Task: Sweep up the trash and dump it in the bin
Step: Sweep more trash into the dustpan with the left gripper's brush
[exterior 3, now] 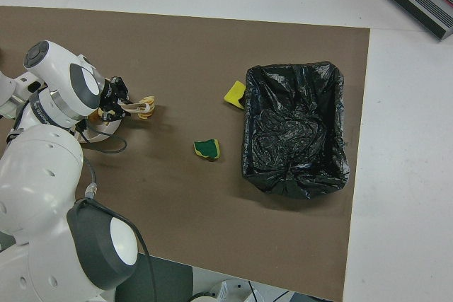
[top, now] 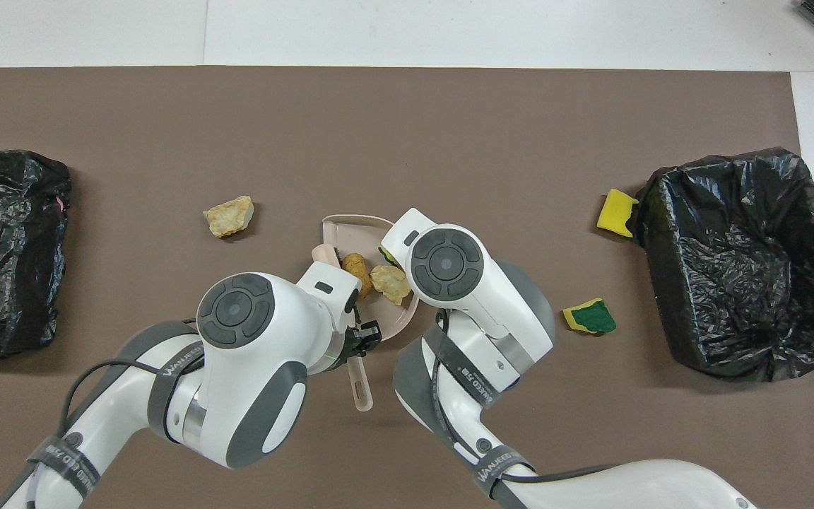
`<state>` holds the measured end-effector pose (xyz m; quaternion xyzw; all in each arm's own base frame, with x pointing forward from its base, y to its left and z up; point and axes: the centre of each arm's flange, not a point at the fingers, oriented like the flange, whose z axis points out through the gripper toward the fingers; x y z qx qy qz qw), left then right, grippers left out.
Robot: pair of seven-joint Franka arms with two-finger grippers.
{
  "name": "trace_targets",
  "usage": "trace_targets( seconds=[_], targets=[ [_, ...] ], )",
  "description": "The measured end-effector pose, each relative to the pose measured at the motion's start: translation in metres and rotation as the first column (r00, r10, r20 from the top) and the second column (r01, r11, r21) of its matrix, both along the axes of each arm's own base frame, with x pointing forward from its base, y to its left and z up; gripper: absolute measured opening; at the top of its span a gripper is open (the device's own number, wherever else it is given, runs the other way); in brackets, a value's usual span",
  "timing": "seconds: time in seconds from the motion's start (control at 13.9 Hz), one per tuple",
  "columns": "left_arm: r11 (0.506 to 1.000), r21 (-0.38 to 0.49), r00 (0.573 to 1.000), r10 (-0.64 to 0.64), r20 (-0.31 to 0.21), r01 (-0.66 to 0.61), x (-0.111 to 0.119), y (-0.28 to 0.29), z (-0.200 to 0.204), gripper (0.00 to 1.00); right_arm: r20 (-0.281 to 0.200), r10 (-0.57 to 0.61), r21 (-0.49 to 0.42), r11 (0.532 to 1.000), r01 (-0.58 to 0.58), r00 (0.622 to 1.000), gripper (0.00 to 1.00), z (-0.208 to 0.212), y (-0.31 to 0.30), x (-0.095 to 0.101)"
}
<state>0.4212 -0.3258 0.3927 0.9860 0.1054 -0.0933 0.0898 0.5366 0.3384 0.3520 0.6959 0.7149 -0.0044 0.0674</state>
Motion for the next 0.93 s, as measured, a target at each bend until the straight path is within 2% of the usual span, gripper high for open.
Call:
trace_targets(
  seconds=[0.22,0.5,0.93],
  targets=[
    [0.994,0.013,0.994,-0.110,-0.014,0.110,0.016,0.029,0.014,0.26,-0.005,0.013,-0.023,1.000,-0.013,1.000,0.31,0.000,0.001,-0.002],
    [0.953,0.178,0.967,-0.252,0.019,0.245,0.052,0.091,0.031,0.26,-0.046,0.027,-0.083,0.996,-0.031,0.999,0.31,0.002,0.006,-0.010],
    [0.900,0.208,0.914,-0.402,0.051,0.384,0.114,0.215,0.023,0.26,-0.055,-0.010,-0.138,0.990,0.002,0.998,0.31,0.007,0.013,-0.018]
  ],
)
